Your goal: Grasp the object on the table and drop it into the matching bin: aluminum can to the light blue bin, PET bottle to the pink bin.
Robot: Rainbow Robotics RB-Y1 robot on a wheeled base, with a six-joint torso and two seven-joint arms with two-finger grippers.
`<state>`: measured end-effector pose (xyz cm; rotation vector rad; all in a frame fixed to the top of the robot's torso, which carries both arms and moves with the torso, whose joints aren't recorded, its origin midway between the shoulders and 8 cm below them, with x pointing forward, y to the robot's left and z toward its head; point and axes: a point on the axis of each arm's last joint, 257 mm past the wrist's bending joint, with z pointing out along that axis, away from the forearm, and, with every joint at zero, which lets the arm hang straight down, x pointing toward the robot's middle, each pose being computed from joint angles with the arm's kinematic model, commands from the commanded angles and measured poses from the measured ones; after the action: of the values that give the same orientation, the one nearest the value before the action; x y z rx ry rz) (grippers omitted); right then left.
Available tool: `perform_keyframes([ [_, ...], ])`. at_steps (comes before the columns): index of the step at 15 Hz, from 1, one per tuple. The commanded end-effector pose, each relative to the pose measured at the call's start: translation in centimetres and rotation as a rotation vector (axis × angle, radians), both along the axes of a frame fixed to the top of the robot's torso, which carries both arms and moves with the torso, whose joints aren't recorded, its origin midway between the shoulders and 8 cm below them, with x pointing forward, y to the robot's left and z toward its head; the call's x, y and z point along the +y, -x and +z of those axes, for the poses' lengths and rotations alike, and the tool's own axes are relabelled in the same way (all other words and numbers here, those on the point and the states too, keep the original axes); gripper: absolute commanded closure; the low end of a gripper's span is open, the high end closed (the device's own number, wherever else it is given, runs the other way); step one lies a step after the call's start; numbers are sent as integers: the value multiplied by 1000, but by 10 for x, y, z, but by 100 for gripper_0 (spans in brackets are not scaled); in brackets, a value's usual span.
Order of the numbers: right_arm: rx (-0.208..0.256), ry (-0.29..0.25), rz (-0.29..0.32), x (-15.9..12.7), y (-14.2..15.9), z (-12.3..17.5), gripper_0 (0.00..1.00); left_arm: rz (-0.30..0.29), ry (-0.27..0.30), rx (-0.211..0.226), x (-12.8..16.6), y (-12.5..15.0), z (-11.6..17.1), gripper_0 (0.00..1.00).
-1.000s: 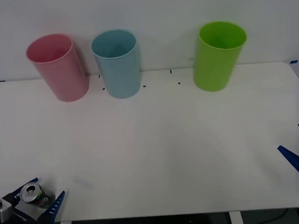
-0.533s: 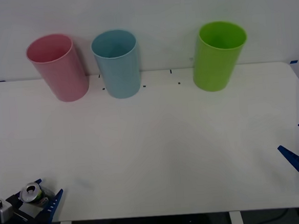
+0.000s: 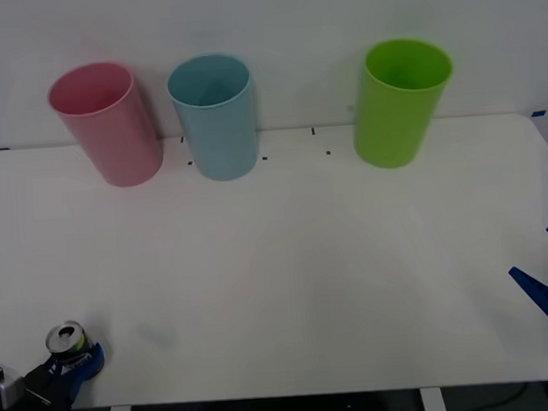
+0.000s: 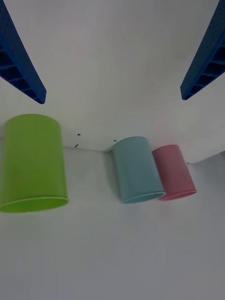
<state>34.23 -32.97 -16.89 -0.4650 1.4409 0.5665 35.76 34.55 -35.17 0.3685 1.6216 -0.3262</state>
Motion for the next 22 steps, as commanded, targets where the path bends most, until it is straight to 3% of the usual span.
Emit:
perform_keyframes([
  [1, 0, 0, 0, 0, 0, 0, 0, 2, 7, -3, 1, -1, 2, 100],
  [8, 0, 0, 0, 0, 0, 0, 0, 47, 42, -42, 16, -10, 19, 100],
  [12, 0, 0, 0, 0, 0, 0, 0, 28, 54, -86, 9, -33, 38, 100],
  [17, 0, 0, 0, 0, 0, 0, 0, -47, 89, -165, -25, -82, 78, 100],
  [22, 0, 0, 0, 0, 0, 0, 0, -74, 97, -221, -56, -132, 113, 100],
])
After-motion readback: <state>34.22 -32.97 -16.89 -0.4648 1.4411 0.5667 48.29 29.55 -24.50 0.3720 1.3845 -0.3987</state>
